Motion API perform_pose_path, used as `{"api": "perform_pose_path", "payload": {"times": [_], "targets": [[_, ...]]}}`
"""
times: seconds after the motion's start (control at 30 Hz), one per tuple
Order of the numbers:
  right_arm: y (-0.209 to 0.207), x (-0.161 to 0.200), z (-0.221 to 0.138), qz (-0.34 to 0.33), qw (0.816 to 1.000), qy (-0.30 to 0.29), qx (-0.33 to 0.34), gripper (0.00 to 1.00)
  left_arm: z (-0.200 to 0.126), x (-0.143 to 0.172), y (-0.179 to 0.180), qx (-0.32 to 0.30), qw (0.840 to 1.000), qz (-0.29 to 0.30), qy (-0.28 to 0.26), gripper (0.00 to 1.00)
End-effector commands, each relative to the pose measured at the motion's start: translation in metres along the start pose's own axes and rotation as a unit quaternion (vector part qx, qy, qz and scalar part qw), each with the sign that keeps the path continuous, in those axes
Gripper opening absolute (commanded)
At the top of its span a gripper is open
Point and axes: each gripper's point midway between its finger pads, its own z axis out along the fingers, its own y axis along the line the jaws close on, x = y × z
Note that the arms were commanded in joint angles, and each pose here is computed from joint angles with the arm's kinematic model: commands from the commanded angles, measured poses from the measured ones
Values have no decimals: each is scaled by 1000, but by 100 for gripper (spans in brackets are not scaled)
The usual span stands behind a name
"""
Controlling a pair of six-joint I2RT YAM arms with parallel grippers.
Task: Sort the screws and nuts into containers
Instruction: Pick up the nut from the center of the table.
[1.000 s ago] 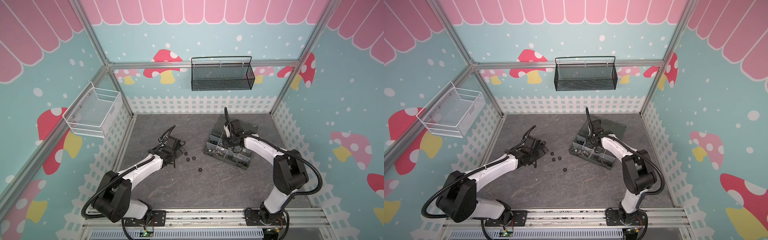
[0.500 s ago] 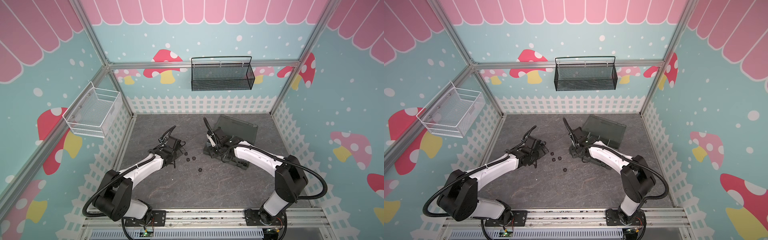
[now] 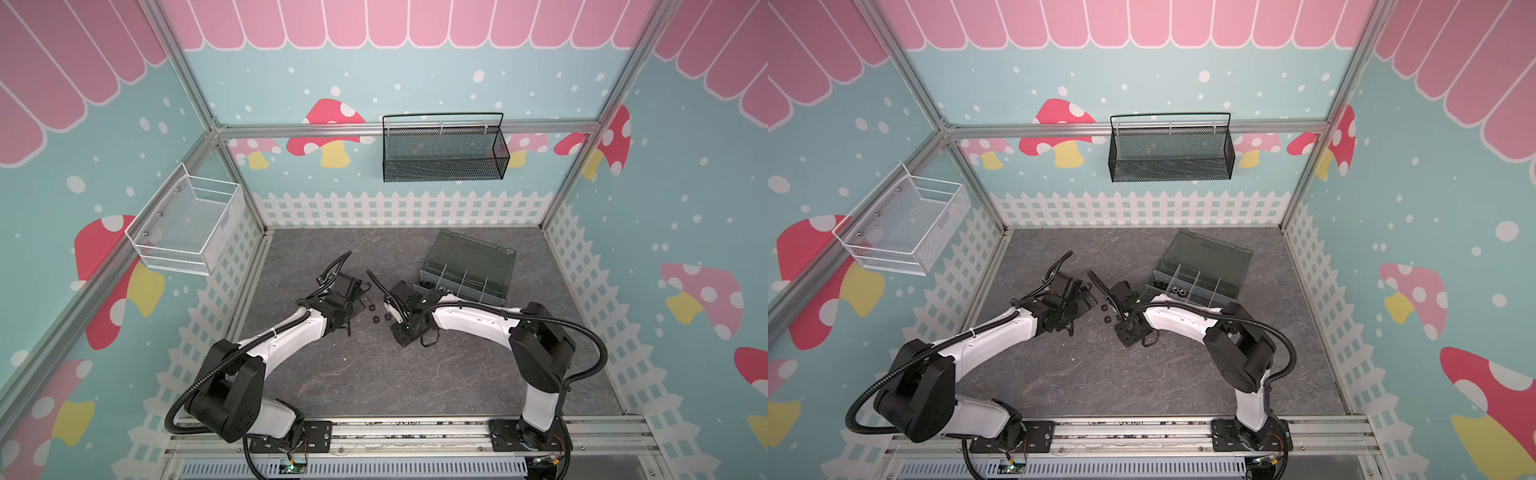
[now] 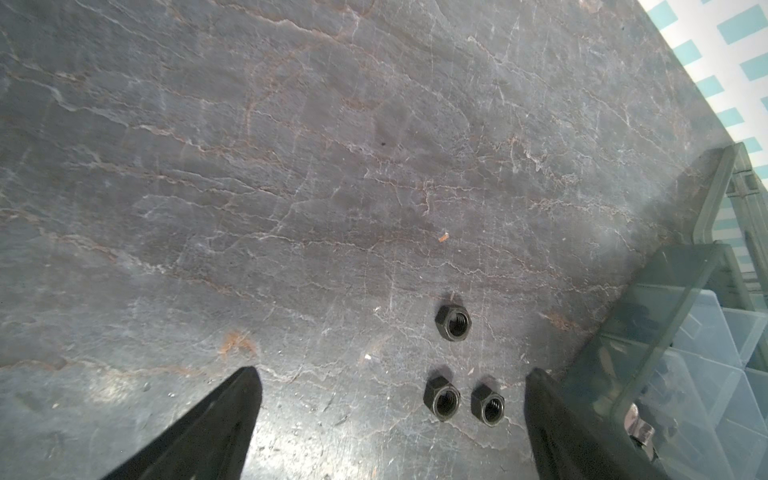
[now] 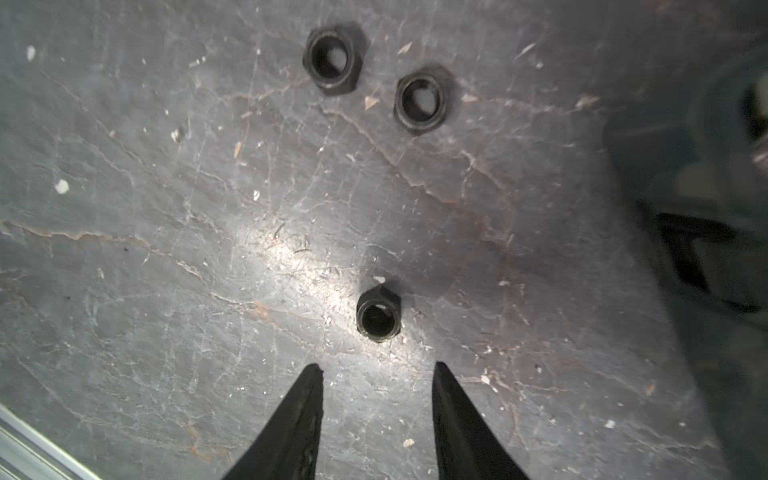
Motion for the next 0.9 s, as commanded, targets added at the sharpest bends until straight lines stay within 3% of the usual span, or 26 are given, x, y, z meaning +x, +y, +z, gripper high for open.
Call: {"api": "perform_pose_path", "payload": {"times": [0.0, 0.4, 0.87], "targets": [[3, 2, 8, 2, 1000, 21, -4, 46, 2, -2, 6, -7, 1000, -12, -6, 100], [-5, -3, 29, -6, 999, 32, 24, 45, 3, -1, 11, -11, 1000, -15, -3, 100], [-8, 11, 40, -10, 998, 57, 27, 35, 2, -3, 21, -18, 999, -29, -8, 100]]}}
